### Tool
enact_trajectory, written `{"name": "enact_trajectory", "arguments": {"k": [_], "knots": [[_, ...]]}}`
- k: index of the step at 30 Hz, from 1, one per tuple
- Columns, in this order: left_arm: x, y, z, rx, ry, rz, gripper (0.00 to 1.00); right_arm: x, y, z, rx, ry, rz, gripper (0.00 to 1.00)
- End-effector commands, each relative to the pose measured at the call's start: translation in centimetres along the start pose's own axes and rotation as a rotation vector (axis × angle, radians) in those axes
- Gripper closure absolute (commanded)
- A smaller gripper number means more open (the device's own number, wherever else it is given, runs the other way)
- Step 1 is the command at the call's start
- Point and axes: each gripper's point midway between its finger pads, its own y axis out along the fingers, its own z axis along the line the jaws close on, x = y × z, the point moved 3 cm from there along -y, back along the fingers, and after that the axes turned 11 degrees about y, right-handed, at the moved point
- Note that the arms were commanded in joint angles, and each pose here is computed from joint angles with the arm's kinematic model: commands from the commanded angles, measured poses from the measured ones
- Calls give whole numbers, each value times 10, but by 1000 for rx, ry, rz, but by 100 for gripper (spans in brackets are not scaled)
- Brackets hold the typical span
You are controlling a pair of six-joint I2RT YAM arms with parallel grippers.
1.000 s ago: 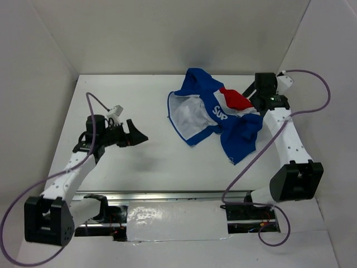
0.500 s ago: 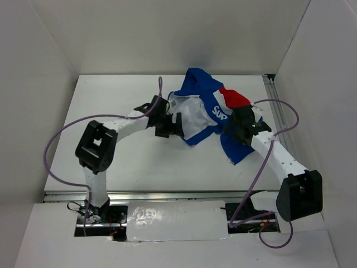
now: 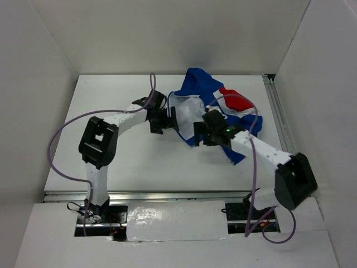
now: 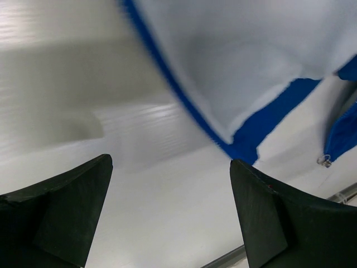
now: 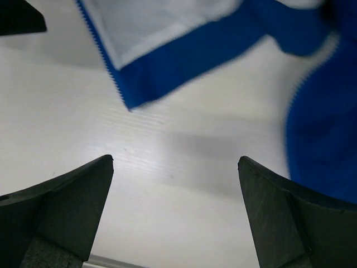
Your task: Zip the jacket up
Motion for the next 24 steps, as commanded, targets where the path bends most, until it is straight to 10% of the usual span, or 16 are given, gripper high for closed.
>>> {"name": "enact_trajectory", "arguments": {"k": [1,14,24], "knots": [[16,-50,17,10,-75,-98,1,17,34,47,44,-197,-22,0],[-29,-125,86,28,-216,-229,1,5,105,79,2,-472,182,2],[-37,-162,96,-16,-213,-350,1,-21,118,56,3,-403,329,36]]}}
